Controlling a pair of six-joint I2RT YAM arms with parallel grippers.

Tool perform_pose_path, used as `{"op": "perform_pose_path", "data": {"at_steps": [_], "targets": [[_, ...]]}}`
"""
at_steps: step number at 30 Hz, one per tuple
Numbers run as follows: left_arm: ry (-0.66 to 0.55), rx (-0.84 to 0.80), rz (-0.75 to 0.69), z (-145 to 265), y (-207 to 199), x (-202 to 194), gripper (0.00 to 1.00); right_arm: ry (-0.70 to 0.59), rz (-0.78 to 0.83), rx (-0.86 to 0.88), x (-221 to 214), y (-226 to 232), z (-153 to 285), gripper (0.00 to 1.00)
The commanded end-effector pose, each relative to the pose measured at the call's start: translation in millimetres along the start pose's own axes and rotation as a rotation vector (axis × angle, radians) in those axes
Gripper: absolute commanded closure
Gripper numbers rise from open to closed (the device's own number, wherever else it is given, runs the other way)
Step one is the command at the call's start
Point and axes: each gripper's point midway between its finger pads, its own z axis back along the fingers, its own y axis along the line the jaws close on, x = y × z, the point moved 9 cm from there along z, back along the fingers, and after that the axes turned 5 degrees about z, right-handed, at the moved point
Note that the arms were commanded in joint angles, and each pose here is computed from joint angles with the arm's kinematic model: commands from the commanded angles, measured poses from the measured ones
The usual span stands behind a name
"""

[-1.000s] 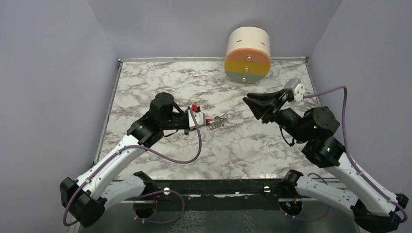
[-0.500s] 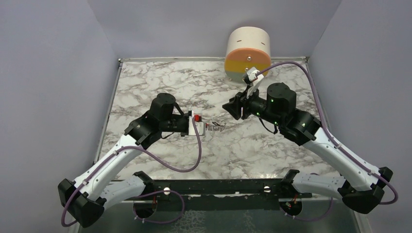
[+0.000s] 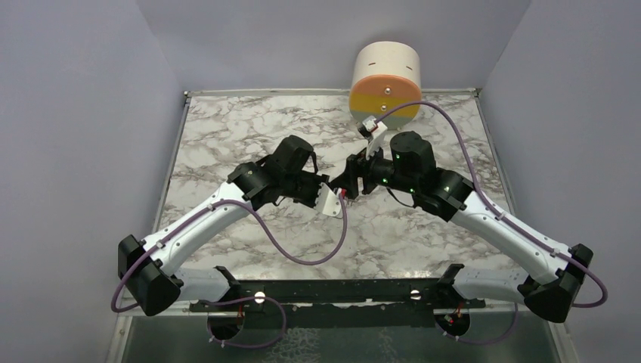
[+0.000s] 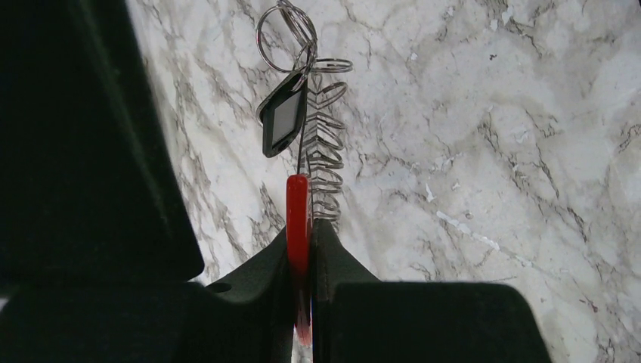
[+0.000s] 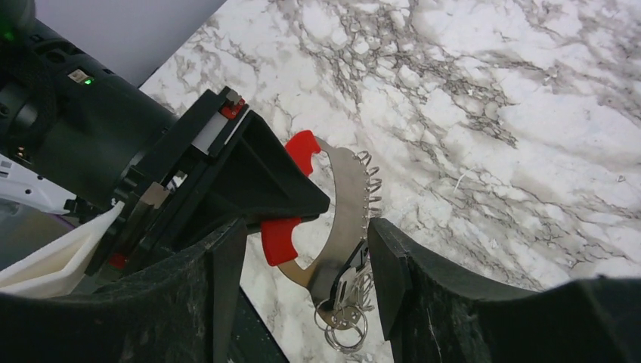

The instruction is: Remove the keys from the keyring

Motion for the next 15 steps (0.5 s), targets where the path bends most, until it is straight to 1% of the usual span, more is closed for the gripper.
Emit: {"op": "perform_pose_path", "data": {"at_steps": [1,4,11,13,15], "targets": [[0.019,0.041,-0.078,17.6,3.7,7.8,1.0,0.022,-0.025,0.039,-1.5,4.1,-3.6,0.39],[-0.01,0.054,-0.097,21.9,1.2,10.8,1.0,0.038,-0.024,0.02,-3.2,2.5,-2.6,0.39],[0.015,0.088,-0.074,25.9,3.5,10.1,1.0,0.114,-0.043,0.002,-17.2,0.3,-1.5,0.4],[0.02,0.094,-0.063,25.1,4.7,9.7,1.0,0.143,-0.054,0.011,-23.5,0.3,-4.2,0.43],[0.036,0.101,-0.051,23.6,5.9,7.6,1.0,0.167,-0.061,0.018,-28.1,0.1,-6.9,0.48]]}}
